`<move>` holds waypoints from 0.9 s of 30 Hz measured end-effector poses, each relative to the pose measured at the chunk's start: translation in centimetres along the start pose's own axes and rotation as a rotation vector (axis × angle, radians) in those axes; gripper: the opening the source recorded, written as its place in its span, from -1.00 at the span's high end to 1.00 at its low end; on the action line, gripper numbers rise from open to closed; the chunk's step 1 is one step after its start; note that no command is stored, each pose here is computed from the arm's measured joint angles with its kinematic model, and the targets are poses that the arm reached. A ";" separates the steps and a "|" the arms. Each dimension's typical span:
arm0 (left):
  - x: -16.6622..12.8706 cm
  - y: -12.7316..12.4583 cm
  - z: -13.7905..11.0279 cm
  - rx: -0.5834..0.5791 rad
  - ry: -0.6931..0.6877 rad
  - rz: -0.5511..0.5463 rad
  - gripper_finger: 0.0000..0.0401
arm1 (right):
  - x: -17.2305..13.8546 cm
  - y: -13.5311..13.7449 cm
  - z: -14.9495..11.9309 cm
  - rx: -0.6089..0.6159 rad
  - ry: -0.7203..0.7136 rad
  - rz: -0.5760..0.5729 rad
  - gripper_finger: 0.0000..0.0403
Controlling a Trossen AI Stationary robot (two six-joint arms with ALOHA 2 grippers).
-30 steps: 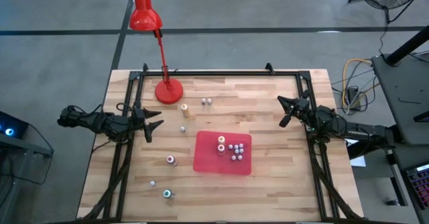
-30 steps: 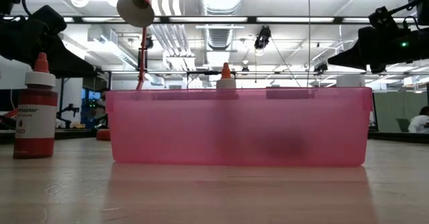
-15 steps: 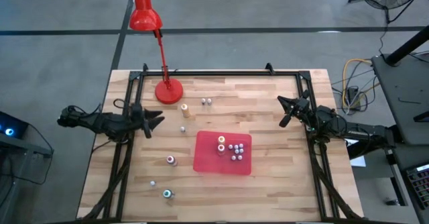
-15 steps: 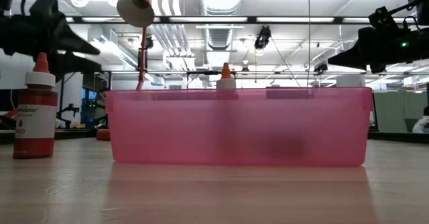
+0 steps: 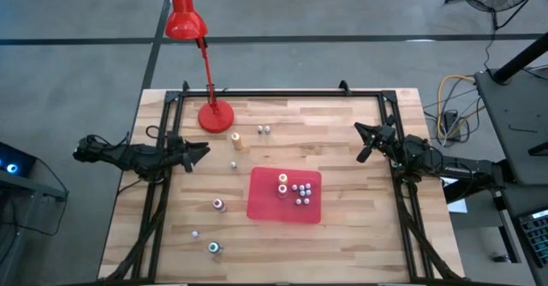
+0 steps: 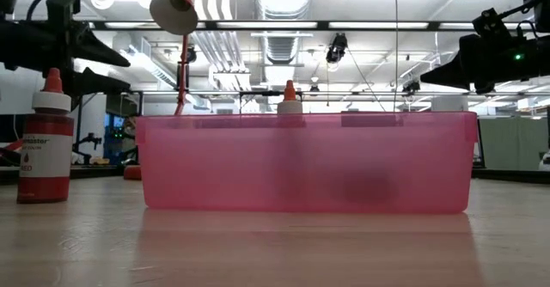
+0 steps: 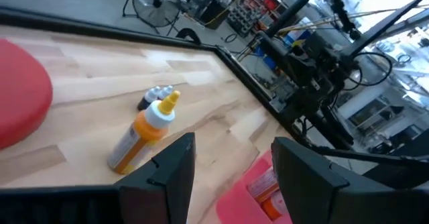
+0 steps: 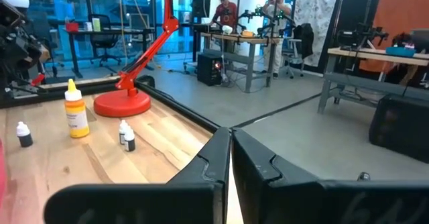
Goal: Pick & Place food coloring
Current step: Put the small red food coloring bottle in the red bin
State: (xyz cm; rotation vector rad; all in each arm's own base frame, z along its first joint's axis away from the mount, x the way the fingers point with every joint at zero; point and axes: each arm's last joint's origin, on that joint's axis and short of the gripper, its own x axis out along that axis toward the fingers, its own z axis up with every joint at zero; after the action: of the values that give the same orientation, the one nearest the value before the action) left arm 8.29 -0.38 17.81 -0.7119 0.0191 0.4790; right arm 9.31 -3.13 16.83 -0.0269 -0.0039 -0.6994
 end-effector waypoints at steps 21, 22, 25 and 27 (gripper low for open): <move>2.8 -9.4 5.8 0.141 -0.055 0.098 -0.44 | 0.0 0.0 0.0 0.007 -0.001 0.000 0.96; 3.0 -10.3 6.5 0.170 -0.075 0.121 -0.44 | 0.0 0.0 0.0 0.011 -0.001 0.000 0.96; 3.9 -12.8 8.0 0.272 -0.126 0.203 -0.44 | 0.0 0.0 0.0 0.005 -0.001 0.000 0.96; 4.6 -14.3 8.8 0.337 -0.137 0.243 -0.44 | 0.0 0.0 0.0 -0.003 -0.001 0.000 0.96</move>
State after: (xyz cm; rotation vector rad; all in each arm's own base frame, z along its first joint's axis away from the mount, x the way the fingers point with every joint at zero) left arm 17.22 -2.25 32.57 -0.3454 0.0567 0.7363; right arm 9.30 -3.13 16.84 -0.0297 -0.0034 -0.6994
